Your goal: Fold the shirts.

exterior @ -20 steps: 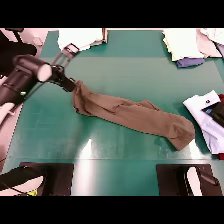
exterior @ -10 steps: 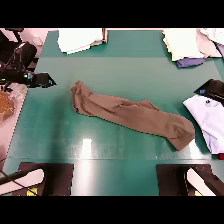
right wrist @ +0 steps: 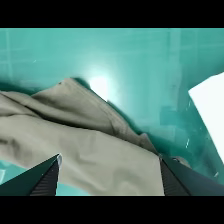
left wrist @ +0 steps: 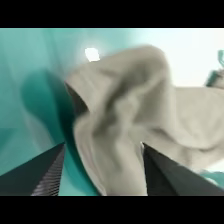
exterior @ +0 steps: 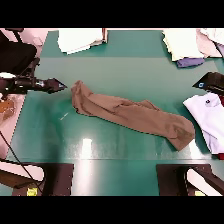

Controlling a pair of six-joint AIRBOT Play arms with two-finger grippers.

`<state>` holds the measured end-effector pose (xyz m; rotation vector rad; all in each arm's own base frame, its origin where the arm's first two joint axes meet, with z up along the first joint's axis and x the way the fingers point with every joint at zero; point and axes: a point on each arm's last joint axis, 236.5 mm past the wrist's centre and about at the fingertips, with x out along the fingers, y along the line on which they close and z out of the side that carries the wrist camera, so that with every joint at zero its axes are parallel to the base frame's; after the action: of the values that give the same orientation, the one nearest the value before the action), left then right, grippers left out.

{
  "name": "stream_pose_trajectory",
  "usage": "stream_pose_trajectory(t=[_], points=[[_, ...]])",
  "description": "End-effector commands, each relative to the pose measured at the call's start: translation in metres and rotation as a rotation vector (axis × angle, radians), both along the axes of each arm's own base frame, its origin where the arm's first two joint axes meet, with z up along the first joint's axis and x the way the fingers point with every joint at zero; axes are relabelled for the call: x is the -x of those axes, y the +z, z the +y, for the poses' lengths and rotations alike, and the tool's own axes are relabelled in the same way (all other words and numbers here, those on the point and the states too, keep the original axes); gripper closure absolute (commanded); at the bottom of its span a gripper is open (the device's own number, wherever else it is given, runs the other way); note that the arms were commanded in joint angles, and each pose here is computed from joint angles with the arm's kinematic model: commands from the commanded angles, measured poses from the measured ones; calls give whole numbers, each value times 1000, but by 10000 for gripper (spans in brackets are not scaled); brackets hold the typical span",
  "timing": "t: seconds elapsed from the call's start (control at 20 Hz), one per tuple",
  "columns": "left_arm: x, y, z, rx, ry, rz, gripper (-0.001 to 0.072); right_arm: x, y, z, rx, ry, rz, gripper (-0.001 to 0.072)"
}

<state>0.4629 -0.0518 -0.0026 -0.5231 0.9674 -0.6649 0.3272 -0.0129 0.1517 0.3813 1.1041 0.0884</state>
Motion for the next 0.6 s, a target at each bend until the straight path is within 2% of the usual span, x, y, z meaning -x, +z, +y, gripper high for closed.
stream_pose_trajectory(t=[0.0, 0.15, 0.35, 0.55], points=[[-20, -16, -18, -72, -44, -115, 157, 4, 7, -13, 2, -30, 4, 31], [-21, -30, -38, -86, -86, -120, 156, 6, 10, -18, 7, -50, -6, 31], [-25, -43, -37, -94, -67, -102, 157, 13, 22, -18, 34, -43, -44, 31], [-24, -32, -47, -41, -93, -133, 159, 14, 24, -17, 38, -41, -52, 31]])
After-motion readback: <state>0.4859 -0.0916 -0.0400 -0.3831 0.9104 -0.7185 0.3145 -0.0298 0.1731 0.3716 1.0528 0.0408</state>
